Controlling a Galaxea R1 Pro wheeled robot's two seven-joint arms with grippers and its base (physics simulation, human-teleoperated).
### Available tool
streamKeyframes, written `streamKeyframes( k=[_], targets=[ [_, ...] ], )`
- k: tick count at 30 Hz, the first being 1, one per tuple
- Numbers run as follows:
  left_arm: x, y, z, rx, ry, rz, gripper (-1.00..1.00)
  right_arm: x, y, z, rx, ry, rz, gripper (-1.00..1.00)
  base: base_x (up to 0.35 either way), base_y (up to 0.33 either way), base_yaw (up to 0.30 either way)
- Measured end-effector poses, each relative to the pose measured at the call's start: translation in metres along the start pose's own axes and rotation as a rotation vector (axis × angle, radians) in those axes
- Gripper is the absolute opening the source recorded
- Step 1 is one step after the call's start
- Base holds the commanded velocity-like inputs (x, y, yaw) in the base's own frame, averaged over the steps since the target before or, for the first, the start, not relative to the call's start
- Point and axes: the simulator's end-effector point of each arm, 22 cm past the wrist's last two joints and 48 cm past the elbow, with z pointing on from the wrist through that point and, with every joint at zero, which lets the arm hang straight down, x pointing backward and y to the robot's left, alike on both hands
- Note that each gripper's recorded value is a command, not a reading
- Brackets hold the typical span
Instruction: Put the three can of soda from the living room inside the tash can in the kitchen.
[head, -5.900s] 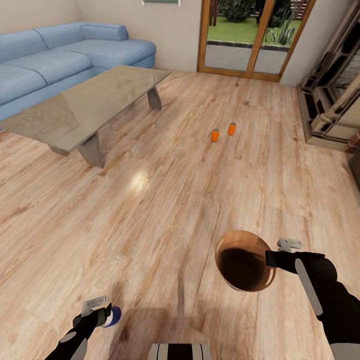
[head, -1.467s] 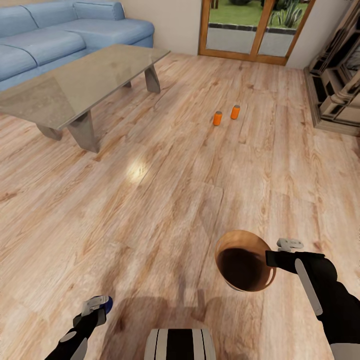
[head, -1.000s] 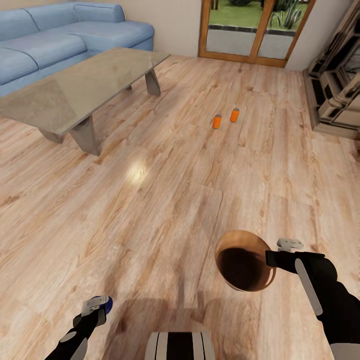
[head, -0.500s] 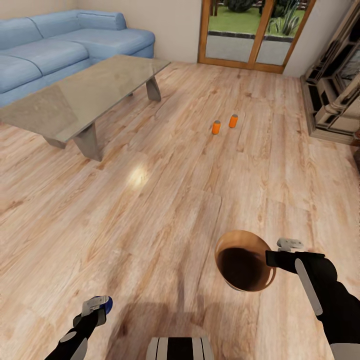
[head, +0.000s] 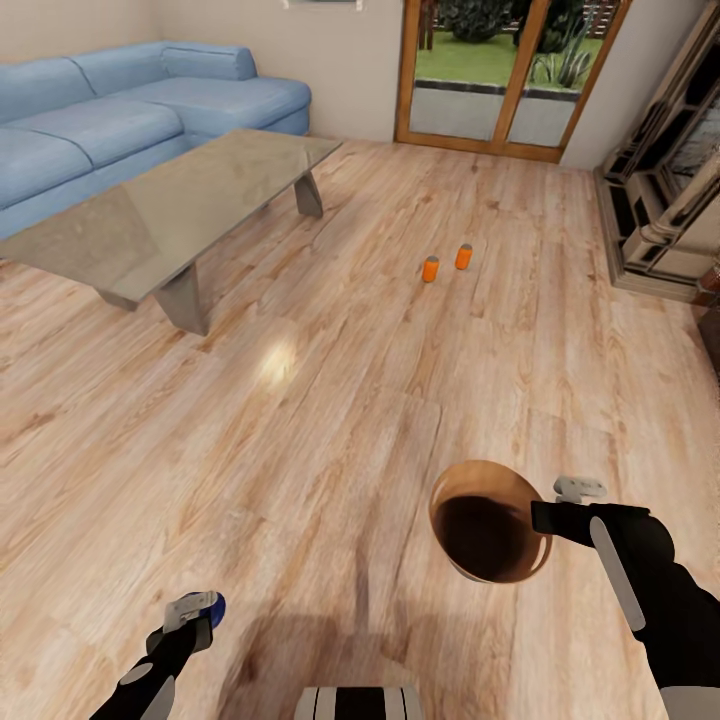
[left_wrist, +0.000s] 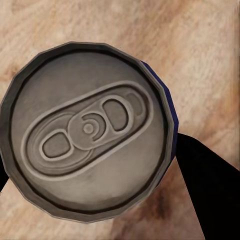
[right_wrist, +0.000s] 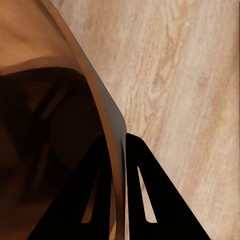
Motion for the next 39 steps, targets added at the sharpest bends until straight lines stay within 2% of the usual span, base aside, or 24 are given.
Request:
streamKeyframes(
  k=[39],
  targets=[
    [-0.078, -0.005, -0.078, 0.015, -0.061, -0.01, -1.0, -0.063, 0.004, -0.097, -0.007, -0.063, 0.002, -1.0, 0.0, 0.0, 0.0]
  ],
)
